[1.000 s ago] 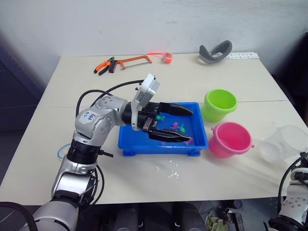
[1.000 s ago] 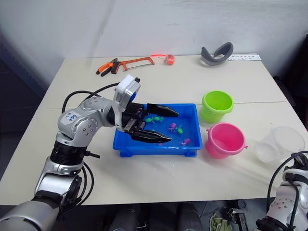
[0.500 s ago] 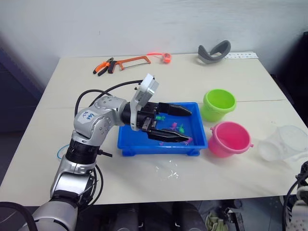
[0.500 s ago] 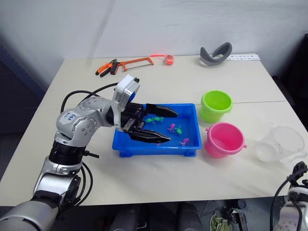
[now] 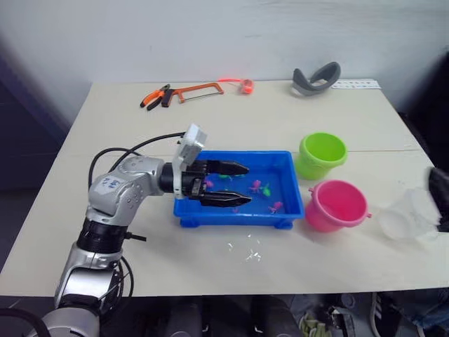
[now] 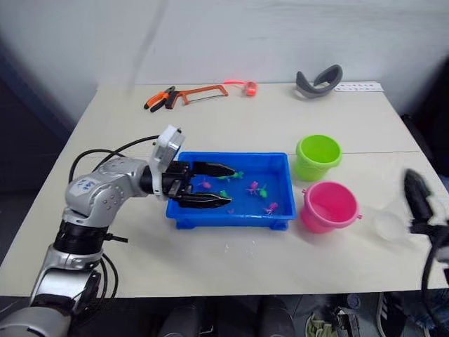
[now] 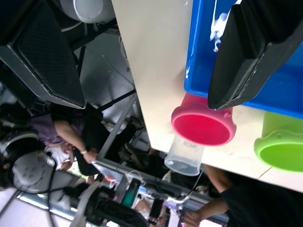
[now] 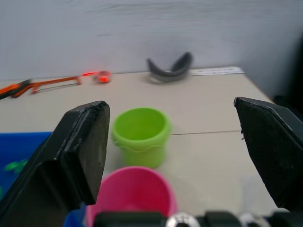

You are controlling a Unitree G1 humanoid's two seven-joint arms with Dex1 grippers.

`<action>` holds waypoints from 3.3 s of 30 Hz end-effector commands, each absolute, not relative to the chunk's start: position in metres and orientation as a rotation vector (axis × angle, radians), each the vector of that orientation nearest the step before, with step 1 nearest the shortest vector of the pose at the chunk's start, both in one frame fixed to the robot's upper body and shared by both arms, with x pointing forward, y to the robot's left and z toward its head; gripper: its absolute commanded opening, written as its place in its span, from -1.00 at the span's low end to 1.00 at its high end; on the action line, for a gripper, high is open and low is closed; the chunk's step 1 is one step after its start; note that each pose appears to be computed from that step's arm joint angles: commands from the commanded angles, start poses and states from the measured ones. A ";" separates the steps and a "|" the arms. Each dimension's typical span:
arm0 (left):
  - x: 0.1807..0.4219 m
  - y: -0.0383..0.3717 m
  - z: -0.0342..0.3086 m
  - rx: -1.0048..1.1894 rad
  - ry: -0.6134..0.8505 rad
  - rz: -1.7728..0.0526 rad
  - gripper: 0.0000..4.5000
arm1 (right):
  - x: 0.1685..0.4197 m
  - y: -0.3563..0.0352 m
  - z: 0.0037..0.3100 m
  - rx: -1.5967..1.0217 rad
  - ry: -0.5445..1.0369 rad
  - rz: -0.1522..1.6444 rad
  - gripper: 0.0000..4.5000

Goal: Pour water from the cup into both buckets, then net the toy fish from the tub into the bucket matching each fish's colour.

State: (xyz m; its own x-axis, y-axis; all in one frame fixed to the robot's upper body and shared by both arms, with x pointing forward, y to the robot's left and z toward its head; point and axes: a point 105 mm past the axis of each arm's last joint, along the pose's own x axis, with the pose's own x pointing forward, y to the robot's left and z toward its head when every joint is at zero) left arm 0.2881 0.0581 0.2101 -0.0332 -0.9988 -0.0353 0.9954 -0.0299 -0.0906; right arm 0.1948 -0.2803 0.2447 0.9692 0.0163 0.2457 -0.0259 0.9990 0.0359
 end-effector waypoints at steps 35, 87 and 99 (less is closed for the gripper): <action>0.350 0.355 0.086 0.289 0.784 -0.298 1.00 | 0.255 -0.077 0.221 -0.264 0.072 1.262 0.97; 0.300 0.078 0.213 0.756 0.154 -1.789 -1.00 | 0.264 -0.064 0.220 -0.341 0.204 1.287 0.07; 0.305 0.073 0.213 0.773 0.118 -1.784 -1.00 | 0.262 -0.065 0.214 -0.405 0.218 1.308 0.07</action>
State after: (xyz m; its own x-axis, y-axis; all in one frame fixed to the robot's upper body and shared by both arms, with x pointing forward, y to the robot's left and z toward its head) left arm 0.3082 0.0763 0.2020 -0.1332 -0.8249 -0.5494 0.9120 -0.3191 0.2579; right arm 0.2668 -0.0666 0.2074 0.2608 0.8849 -0.3860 -0.9652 0.2314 -0.1218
